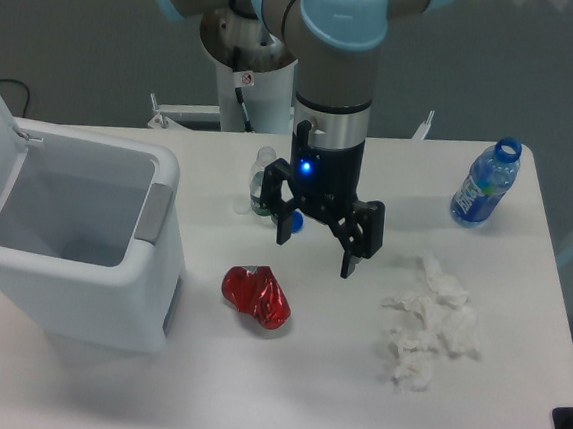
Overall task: Pick up the cans
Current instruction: 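Move the open gripper toward the crushed red can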
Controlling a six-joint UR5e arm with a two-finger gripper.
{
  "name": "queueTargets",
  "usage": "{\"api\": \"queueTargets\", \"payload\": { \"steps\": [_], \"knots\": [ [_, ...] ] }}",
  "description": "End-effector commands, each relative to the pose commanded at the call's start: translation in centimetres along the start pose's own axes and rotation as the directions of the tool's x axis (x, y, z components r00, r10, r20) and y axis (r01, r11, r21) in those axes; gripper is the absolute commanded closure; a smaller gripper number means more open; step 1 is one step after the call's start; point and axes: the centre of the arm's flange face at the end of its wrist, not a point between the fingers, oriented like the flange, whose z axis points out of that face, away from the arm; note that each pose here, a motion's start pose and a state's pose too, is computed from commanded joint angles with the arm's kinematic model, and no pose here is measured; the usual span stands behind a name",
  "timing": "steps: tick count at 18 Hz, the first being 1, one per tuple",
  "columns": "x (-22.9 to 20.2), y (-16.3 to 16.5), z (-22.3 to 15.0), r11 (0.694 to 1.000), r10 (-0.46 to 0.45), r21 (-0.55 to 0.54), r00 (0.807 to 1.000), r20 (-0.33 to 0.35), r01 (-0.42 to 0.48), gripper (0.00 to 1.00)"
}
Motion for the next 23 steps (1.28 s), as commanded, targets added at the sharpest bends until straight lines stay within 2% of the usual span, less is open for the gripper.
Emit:
{"api": "queueTargets", "payload": {
  "steps": [9,11,13,15,17,18,20,23],
  "knots": [
    [-0.6,1.1,0.5,1.0,-0.025,-0.006,1.0,0.009,0.025,0.0],
    [-0.4,1.8,1.3,0.995,-0.085,-0.045,0.996,0.012,0.086,0.0],
    [-0.4,2.5,2.3,0.979,-0.182,-0.088,0.983,0.028,0.184,0.0],
    [-0.4,3.1,2.8,0.961,-0.241,-0.123,0.969,0.053,0.246,0.0],
    [-0.2,3.4,3.1,0.93,-0.331,-0.141,0.94,0.078,0.339,0.0],
    [-0.1,3.6,3.3,0.903,-0.398,-0.14,0.914,0.085,0.406,0.0],
    [0.0,3.8,3.6,0.843,-0.509,-0.141,0.854,0.103,0.519,0.0],
    [0.2,4.7,4.8,0.73,-0.642,-0.164,0.748,0.168,0.663,0.0]
  ]
}}
